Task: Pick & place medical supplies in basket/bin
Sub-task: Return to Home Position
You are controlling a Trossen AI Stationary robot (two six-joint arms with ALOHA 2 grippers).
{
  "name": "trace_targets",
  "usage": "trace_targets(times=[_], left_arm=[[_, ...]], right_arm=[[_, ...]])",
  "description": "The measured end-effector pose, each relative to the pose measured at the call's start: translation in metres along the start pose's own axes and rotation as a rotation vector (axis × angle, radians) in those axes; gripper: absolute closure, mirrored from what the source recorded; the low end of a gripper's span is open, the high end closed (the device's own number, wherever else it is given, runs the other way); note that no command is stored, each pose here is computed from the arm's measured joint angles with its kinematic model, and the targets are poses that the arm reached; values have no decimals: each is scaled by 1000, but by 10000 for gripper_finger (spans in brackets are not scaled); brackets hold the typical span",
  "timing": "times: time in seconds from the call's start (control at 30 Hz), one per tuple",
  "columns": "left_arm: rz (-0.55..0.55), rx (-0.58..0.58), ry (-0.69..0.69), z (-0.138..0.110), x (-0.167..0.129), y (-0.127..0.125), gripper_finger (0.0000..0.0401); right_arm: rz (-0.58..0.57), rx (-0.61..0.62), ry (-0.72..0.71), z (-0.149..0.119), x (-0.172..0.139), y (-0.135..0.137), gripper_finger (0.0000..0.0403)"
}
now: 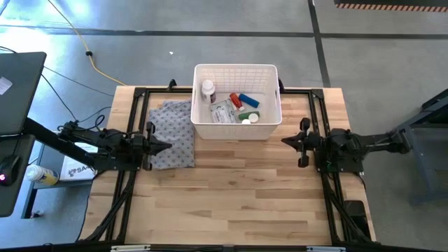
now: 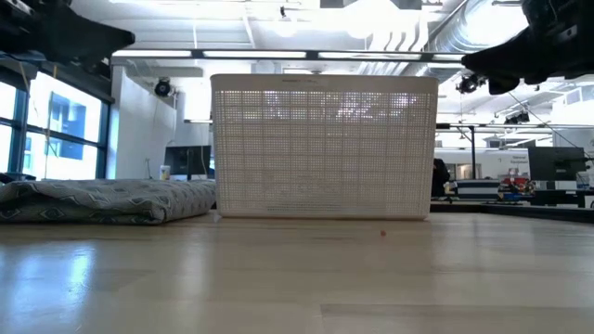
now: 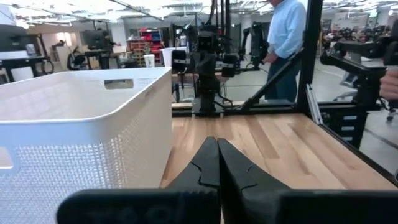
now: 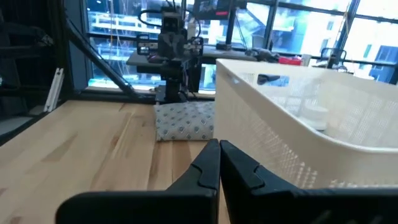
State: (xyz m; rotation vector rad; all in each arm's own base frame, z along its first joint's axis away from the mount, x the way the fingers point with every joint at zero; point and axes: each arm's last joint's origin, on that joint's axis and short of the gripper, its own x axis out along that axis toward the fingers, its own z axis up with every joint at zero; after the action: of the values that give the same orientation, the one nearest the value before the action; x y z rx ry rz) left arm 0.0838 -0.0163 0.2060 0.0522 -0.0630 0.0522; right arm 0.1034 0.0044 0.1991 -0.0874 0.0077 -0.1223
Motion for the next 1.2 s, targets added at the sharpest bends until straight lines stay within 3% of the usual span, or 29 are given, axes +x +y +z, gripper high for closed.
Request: trace_targets(times=[0.13,0.4,0.77,1.0,1.2], left_arm=[[-14,4,5,-1,0,0,364],[-6,17,-17,1,2,6,380],[-32,-81,32,-5,4,21,379],[11,-80,72,-38,11,22,379],[19,-52,58,-39,12,22,378]], right_arm=[[-23,-18,-41,-6,3,-8,402],[-18,4,-35,-19,5,-20,402],[7,44,-44,-19,4,-30,402],[5,68,38,-28,4,-31,402],[-37,29,40,-28,4,-32,402]])
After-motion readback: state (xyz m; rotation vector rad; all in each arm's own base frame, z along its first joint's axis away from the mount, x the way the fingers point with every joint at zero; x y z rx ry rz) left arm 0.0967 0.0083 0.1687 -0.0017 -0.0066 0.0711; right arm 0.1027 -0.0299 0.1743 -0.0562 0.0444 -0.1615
